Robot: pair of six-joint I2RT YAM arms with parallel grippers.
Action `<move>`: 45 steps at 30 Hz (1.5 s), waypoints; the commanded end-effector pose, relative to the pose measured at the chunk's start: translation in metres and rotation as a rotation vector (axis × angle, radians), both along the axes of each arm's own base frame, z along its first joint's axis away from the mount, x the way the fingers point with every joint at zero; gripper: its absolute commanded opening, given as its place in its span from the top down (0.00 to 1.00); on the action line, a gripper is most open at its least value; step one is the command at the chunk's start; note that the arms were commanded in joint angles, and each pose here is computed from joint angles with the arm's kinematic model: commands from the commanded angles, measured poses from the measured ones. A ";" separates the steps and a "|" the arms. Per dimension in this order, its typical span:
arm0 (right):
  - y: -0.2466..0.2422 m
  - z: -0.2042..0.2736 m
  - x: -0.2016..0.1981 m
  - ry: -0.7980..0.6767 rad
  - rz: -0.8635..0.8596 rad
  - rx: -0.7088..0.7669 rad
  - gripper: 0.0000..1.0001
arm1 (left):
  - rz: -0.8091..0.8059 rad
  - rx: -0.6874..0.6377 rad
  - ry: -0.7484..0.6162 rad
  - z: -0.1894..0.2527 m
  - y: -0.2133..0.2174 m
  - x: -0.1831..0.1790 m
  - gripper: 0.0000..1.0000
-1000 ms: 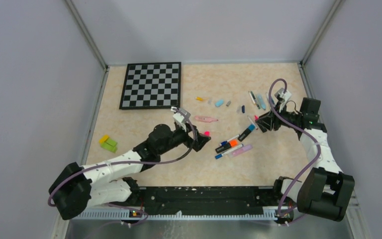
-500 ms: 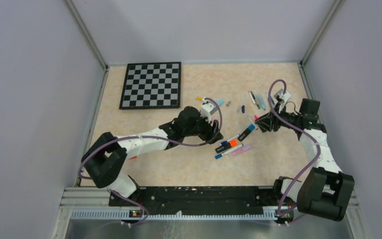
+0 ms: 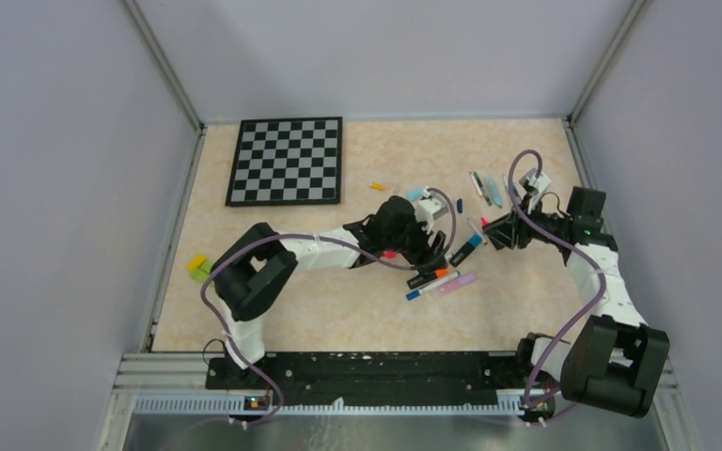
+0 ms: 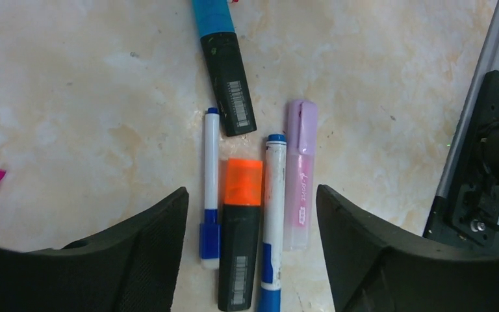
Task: Open the pen caps
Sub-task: Pick up the pen from the center of the board.
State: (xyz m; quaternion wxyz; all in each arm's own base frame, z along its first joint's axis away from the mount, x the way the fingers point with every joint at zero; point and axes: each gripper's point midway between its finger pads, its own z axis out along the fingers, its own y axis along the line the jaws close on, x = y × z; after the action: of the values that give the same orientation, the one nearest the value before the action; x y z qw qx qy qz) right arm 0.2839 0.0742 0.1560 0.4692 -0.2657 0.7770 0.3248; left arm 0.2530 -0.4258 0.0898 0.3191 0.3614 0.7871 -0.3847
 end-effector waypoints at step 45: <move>-0.052 0.019 0.031 -0.043 -0.280 -0.084 0.66 | 0.041 0.071 -0.282 -0.050 -0.108 0.050 0.57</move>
State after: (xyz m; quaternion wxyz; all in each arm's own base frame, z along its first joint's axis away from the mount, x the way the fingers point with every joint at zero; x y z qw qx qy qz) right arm 0.3062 0.0295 0.1514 0.4819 -0.1736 0.8252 0.2382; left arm 0.2984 -0.5291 0.0364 0.4071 0.3985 0.7585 -0.3164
